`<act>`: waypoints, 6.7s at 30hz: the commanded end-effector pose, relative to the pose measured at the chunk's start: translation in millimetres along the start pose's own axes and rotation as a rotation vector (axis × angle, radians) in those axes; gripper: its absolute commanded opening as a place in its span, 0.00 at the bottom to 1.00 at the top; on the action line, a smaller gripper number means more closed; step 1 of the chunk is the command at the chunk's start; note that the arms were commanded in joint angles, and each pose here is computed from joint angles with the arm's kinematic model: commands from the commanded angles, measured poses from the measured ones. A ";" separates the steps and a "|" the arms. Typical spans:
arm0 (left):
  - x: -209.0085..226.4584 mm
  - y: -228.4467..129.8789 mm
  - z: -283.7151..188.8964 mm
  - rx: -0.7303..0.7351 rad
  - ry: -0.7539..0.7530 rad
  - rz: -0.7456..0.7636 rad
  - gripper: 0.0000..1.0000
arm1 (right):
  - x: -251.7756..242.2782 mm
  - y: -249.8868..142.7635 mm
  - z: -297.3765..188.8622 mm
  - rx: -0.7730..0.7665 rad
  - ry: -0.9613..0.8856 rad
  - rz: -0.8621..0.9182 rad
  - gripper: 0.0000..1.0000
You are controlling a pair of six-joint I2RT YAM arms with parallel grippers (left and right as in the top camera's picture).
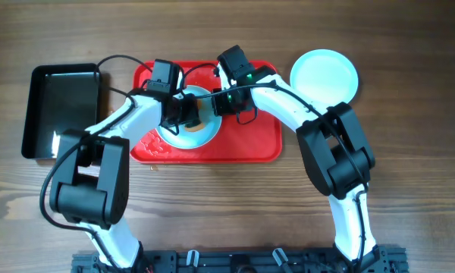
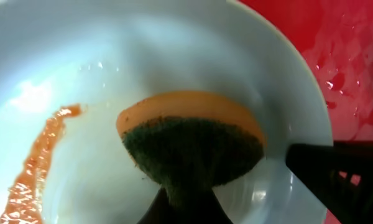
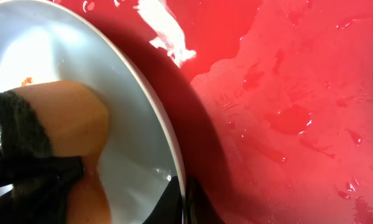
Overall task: Clean dirty plates on tray and stack at the side
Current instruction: 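Scrub the held plate with the sponge in the left gripper, then lift the plate off the tray with the right gripper, move right, then lower the plate onto the stack and open the right gripper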
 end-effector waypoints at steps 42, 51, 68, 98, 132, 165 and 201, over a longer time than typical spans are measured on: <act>22.0 -19.5 -14.8 0.070 0.201 -0.001 0.04 | -21.5 -27.5 29.0 0.115 -0.092 0.037 0.04; 71.2 -0.1 -38.7 -0.143 0.657 0.048 0.04 | -25.2 -27.9 27.8 0.119 -0.095 0.047 0.04; 14.2 43.9 -80.6 -0.340 0.390 -0.029 0.04 | -27.9 -29.5 26.8 0.128 -0.097 0.055 0.04; 80.4 40.1 -36.8 -0.285 0.793 -0.012 0.04 | -33.0 -31.3 24.6 0.142 -0.103 0.070 0.04; 15.3 33.6 -120.5 -0.312 0.322 -0.139 0.04 | 6.2 83.5 -264.4 -0.385 -0.960 -0.448 0.04; 11.8 31.5 -109.3 -0.265 0.285 -0.139 0.04 | 5.5 55.2 -254.5 -0.334 -0.851 -0.239 0.04; 11.0 32.8 -109.4 -0.271 0.280 -0.138 0.04 | -288.8 -80.9 -192.1 -0.340 -0.416 0.659 0.62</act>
Point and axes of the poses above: each gripper's point midway between its finger pads, its own z axis out along the fingers, its own x axis along the line the jaws close on, y = z × x, the point moved 6 cm from there along -z, back along the fingers, and after that the axes turned 11 degrees about -z, right-handed, at the moved point
